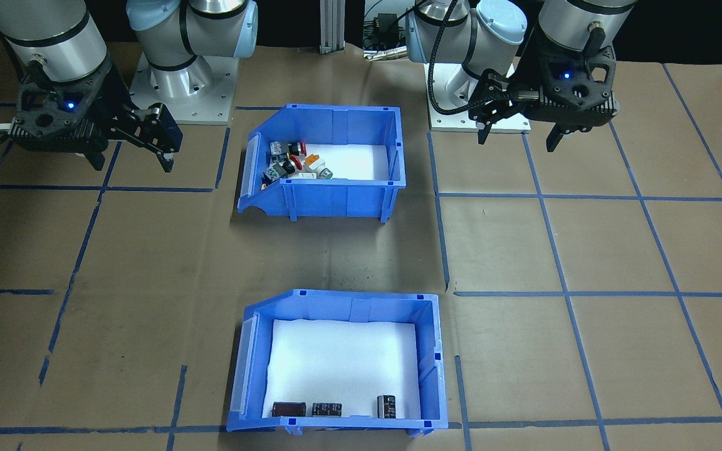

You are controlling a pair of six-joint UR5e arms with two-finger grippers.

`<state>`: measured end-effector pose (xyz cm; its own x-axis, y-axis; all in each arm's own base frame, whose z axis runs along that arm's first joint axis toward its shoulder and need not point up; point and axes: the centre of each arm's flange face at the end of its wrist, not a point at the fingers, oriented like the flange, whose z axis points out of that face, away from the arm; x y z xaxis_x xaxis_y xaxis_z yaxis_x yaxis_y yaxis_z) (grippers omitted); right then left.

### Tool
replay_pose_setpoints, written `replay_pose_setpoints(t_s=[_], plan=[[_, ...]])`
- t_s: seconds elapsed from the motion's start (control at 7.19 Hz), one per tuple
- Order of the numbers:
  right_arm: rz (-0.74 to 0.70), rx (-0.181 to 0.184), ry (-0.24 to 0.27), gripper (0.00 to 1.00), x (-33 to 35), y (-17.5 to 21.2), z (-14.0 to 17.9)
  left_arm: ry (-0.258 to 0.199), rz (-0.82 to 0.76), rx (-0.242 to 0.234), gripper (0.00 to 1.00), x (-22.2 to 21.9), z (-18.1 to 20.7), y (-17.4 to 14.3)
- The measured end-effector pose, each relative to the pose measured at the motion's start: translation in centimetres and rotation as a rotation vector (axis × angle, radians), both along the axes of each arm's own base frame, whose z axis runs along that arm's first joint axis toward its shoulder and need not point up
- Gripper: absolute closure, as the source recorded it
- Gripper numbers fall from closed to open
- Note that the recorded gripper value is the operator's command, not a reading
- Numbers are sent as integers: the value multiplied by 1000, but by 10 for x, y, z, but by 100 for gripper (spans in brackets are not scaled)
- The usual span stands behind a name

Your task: Place button box in front

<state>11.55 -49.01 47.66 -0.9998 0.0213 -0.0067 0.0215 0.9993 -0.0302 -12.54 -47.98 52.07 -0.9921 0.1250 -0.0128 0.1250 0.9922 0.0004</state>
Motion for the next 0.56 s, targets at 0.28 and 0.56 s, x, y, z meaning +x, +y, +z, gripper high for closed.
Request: replay_pose_setpoints(t_s=[0.28,0.56], plan=[[0,0,-1,0,0,0,0,-2,0,1,1,0,0,0],[0,0,-1,0,0,0,0,-5,-1,0,1,0,1,1]])
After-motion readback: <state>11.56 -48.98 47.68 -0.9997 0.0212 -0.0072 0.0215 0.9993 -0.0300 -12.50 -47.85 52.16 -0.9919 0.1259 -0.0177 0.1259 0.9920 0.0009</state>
